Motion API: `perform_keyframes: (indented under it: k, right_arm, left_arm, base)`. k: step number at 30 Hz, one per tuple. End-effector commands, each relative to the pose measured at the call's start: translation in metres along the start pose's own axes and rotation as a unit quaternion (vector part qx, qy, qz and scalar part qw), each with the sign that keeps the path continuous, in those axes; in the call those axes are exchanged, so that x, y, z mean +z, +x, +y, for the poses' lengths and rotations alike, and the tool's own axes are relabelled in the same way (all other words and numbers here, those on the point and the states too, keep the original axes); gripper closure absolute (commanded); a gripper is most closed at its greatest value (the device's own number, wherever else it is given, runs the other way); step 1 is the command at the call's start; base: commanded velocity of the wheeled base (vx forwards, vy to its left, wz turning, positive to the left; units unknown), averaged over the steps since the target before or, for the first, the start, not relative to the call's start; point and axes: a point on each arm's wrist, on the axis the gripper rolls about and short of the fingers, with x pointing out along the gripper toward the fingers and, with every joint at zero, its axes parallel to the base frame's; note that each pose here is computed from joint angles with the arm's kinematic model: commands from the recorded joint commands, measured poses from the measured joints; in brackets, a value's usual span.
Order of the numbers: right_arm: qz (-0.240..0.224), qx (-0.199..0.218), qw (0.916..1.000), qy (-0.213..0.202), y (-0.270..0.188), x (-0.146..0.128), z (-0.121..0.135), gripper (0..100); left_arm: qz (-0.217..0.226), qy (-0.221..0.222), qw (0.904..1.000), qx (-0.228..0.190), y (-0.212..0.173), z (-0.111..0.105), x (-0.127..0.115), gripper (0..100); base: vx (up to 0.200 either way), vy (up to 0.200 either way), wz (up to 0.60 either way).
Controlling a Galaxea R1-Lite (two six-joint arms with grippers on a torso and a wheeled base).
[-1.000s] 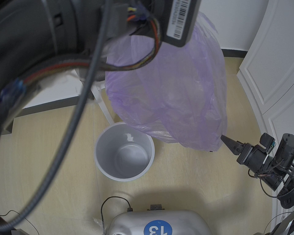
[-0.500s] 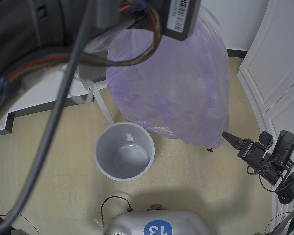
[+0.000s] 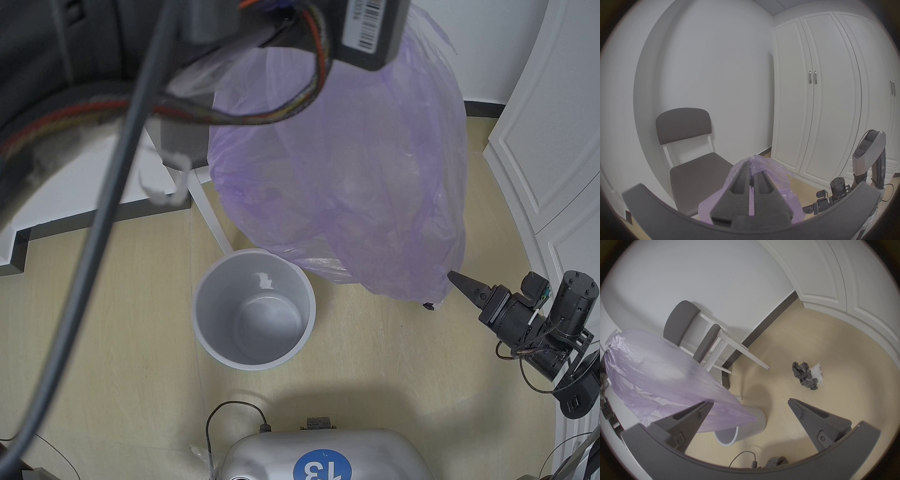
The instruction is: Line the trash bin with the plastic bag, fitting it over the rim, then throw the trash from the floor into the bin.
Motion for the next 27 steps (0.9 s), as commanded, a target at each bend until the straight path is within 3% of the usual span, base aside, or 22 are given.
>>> perform_keyframes:
  k: [1, 12, 27]
  right_arm:
    - [0.014, -0.002, 0.9999, 0.007, 0.003, -0.009, -0.005, 0]
    - [0.024, 0.047, 0.9986, 0.005, -0.001, -0.025, 0.013, 0]
    - [0.020, 0.051, 0.9982, 0.023, 0.001, -0.025, 0.017, 0]
  left_arm:
    - [-0.001, 0.000, 1.0000, -0.004, 0.000, -0.002, 0.000, 100]
    - [-0.003, 0.000, 0.9999, -0.011, -0.001, -0.004, 0.000, 100]
    - [-0.010, -0.005, 0.9998, -0.018, -0.001, -0.009, 0.002, 100]
  base:
    - [0.000, 0.000, 0.00]
    - [0.000, 0.000, 0.00]
    - [0.000, 0.000, 0.00]
